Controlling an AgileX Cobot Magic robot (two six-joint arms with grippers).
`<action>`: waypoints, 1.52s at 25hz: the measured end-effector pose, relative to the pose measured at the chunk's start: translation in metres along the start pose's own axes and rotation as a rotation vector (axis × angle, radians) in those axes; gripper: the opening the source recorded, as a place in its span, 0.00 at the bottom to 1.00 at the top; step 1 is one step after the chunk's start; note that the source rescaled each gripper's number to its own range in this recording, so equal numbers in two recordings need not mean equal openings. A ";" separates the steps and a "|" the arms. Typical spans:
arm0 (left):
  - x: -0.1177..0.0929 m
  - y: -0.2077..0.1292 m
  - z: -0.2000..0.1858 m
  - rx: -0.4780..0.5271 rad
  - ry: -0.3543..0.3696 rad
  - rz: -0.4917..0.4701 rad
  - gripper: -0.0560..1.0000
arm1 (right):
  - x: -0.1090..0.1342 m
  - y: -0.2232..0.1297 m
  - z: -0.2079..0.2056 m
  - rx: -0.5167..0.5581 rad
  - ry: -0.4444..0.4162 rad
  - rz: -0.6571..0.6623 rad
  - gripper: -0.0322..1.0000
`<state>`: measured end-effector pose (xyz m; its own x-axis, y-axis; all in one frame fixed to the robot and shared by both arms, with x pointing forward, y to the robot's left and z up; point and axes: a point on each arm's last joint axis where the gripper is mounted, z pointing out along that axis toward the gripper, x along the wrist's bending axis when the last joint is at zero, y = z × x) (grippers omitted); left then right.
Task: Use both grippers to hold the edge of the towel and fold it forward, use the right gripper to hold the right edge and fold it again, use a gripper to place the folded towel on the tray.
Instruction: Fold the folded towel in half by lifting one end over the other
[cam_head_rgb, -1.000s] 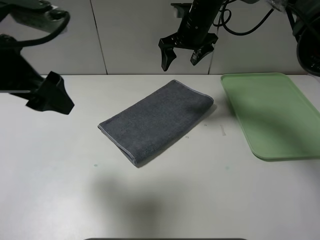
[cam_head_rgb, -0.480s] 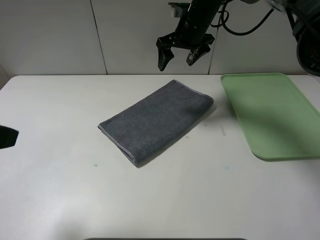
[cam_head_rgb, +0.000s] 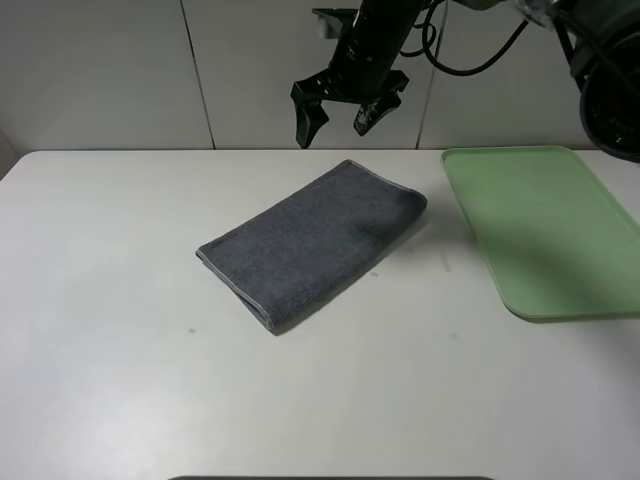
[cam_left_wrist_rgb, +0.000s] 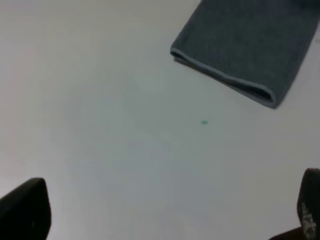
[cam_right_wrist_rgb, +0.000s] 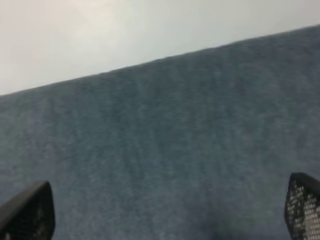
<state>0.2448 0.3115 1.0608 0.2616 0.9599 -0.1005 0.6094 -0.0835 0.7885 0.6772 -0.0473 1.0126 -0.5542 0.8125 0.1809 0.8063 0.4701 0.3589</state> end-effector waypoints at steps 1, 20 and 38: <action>0.001 -0.004 -0.003 -0.011 -0.002 -0.003 0.98 | 0.003 0.000 0.001 0.002 -0.002 -0.009 1.00; -0.001 -0.030 -0.004 0.049 -0.085 0.094 0.95 | 0.004 -0.033 -0.010 0.118 -0.118 -0.026 1.00; -0.007 -0.030 0.002 0.016 -0.144 0.167 0.95 | 0.008 -0.057 -0.035 0.153 -0.142 -0.032 1.00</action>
<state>0.2263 0.3067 1.0372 0.4634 0.8844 -0.0560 0.5604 -0.2435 0.7916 0.6201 -0.0798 1.0255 -0.5546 0.8313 0.0371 0.8165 0.5350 0.2171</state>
